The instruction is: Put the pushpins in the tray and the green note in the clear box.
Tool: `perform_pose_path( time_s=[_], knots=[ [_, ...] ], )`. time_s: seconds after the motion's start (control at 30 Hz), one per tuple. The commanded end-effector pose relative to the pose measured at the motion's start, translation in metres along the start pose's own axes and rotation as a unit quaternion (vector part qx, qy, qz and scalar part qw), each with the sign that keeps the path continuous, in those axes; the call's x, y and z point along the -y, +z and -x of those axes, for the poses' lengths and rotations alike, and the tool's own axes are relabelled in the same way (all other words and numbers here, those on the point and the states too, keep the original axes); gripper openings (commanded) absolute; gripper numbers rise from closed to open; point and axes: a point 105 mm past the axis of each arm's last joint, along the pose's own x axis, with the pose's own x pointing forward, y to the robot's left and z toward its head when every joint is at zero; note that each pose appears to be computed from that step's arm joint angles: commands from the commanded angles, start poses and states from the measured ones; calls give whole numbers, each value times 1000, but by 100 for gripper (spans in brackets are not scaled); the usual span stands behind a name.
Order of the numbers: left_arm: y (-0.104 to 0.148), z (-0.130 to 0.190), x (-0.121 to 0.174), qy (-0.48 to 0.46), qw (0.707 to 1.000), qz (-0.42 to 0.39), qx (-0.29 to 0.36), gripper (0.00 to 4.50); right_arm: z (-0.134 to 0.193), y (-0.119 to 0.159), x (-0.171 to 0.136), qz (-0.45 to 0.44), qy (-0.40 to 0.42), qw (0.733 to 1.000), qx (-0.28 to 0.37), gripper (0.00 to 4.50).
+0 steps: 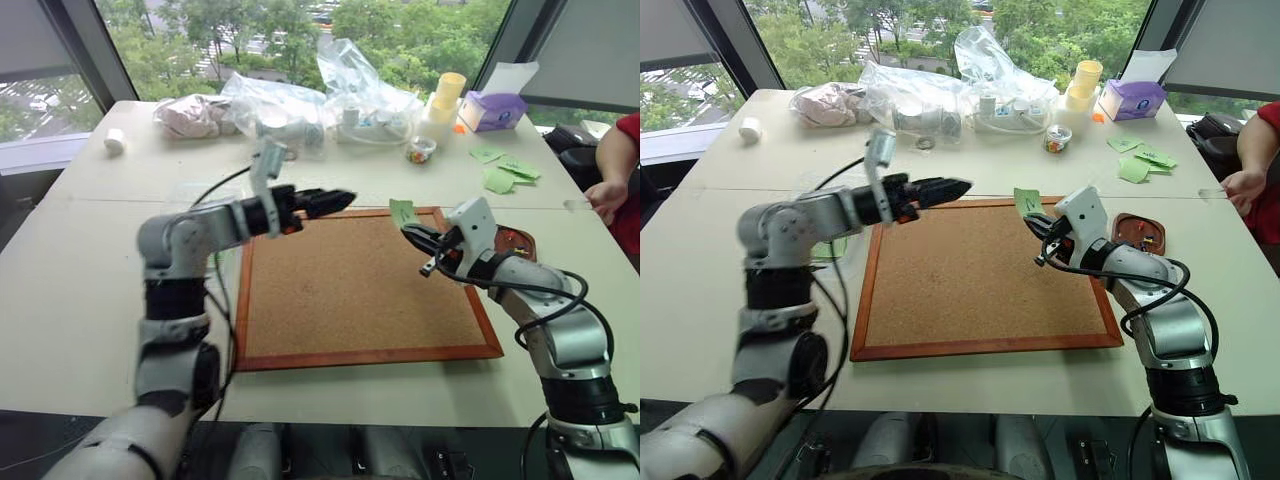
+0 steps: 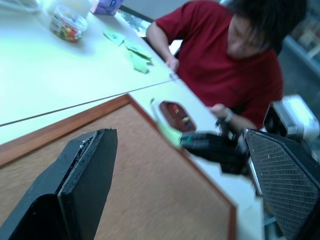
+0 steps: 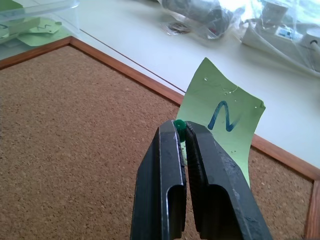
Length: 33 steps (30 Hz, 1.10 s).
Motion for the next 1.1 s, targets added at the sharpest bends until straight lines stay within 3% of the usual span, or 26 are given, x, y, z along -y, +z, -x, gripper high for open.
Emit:
perform_pose_path(
  time_s=[0.03,0.2,0.5,0.6,0.83,1.1],
  knots=[
    [-1,-19,1,-12,998,58,3,447,0,23,0,39,0,999,31,0],
    [-27,-46,-5,-5,995,88,-38,447,-2,28,-4,56,4,998,35,0],
    [-29,-82,-9,-6,992,121,-23,447,-1,31,-10,69,5,997,36,0],
    [-33,-89,-12,5,992,125,-23,358,-1,32,-12,75,5,997,36,0],
    [-35,-94,-6,-12,991,129,-29,6,1,33,-14,78,3,996,37,0],
    [-44,-90,-12,-3,995,83,-52,6,1,35,-16,69,1,997,47,0]
  ],
)
